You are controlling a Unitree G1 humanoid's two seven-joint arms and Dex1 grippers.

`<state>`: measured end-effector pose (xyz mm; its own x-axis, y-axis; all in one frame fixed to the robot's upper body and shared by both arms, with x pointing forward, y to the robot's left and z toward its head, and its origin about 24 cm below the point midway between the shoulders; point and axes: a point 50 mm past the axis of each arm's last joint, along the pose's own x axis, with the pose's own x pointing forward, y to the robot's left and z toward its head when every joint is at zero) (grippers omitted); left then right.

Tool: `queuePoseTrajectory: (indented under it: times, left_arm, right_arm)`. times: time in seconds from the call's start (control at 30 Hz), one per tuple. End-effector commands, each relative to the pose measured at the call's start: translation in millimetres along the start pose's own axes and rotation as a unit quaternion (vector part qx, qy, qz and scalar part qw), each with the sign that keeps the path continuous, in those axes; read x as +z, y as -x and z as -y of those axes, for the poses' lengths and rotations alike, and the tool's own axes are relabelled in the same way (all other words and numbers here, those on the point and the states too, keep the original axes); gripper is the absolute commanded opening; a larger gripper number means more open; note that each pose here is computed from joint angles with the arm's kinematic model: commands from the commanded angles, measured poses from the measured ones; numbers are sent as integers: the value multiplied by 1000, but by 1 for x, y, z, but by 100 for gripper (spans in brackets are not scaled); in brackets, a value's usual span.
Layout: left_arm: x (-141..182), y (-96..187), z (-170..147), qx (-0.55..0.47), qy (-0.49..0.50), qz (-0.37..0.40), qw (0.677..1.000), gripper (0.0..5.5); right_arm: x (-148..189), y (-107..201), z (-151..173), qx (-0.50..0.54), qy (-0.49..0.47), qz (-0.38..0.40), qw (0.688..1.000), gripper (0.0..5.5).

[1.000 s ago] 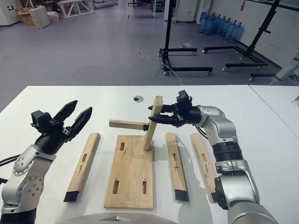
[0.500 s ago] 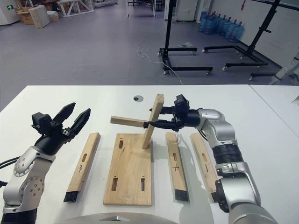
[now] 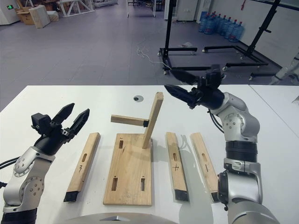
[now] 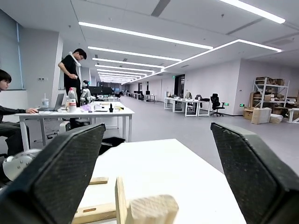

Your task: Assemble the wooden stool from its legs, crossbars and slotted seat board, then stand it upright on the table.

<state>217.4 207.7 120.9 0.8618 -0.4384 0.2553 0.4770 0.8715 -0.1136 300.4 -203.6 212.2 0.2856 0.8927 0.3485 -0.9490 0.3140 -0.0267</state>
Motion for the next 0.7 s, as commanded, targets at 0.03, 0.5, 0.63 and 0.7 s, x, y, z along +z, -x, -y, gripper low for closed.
queuePoseTrajectory:
  times: [0.03, 0.5, 0.63, 0.7]
  left_arm:
    - [1, -2, -2, 0, -6, -4, 1000, 383]
    - [-7, 1, 1, 14, 0, -7, 1000, 383]
    - [-9, 3, 0, 20, 0, -7, 1000, 383]
    - [-9, 3, 0, 26, 0, -7, 1000, 383]
  right_arm:
    - [1, -8, -6, 26, -11, -4, 1000, 416]
    - [-22, -7, -11, 65, -73, -98, 990, 416]
    - [3, -6, -1, 26, -69, -13, 997, 416]
    - [14, -1, 8, -22, -68, 38, 997, 416]
